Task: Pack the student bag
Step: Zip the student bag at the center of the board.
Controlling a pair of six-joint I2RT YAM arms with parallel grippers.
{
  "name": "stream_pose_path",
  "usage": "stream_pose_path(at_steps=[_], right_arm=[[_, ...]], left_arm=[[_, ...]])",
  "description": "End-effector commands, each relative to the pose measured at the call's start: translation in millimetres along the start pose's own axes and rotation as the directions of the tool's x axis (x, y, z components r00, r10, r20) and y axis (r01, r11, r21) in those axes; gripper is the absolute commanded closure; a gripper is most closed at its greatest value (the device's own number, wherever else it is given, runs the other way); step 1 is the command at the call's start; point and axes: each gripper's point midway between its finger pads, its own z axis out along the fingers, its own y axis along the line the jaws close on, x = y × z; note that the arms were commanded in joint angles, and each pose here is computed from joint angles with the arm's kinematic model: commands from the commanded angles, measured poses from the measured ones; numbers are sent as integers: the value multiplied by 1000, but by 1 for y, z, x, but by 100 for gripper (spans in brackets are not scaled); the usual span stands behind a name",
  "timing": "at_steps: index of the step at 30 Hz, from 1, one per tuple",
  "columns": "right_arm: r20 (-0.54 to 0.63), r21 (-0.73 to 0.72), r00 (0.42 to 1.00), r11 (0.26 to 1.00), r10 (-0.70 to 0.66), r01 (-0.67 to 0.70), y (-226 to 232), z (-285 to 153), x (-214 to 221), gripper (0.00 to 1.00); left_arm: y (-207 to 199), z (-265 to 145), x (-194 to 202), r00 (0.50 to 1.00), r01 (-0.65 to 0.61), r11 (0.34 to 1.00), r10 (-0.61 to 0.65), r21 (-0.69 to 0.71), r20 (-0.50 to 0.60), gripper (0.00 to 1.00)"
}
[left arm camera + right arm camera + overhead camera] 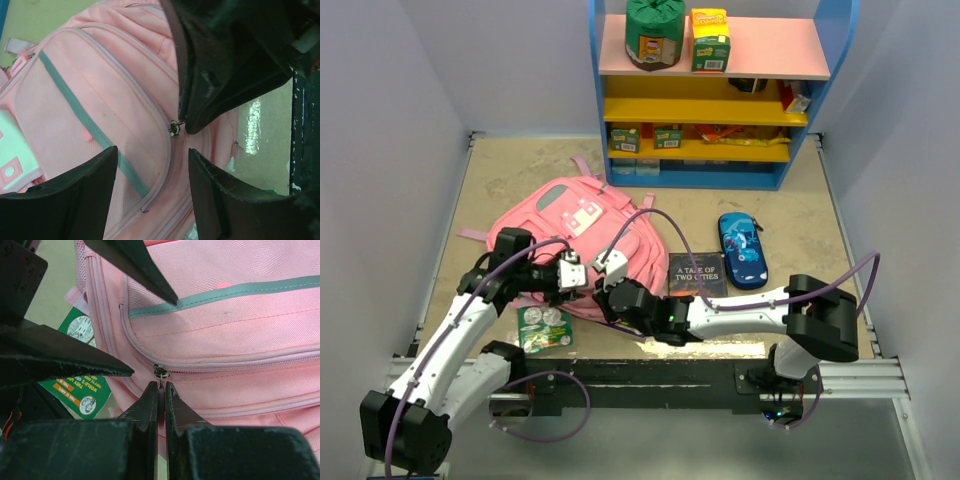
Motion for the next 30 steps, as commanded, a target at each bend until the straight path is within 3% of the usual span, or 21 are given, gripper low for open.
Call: stream_pose_path(at_steps=[1, 3, 8, 16, 23, 30], right_arm=[[97, -72, 994, 997, 46, -39, 14, -6, -41, 100], [102, -87, 994, 996, 40, -31, 20, -4, -49, 100], [121, -95, 992, 995, 40, -29, 22, -6, -62, 100], [104, -68, 993, 997, 47, -40, 1, -9, -57, 100], [94, 56, 994, 997, 51, -57, -84, -4, -51, 100], [55, 152, 998, 988, 28, -36, -136, 15, -46, 100]], left_arm=[[-14, 12, -1, 995, -99, 993, 97, 58, 32, 42], [-14, 16, -5, 992, -123, 991, 121, 48, 41, 48], [-12, 21, -7, 993, -119, 992, 118, 39, 17, 78], [-7, 17, -9, 991, -136, 991, 136, -3, 15, 92], [-10, 13, -21, 988, -151, 988, 151, -6, 38, 94], [-15, 8, -41, 982, -169, 985, 168, 12, 81, 100]])
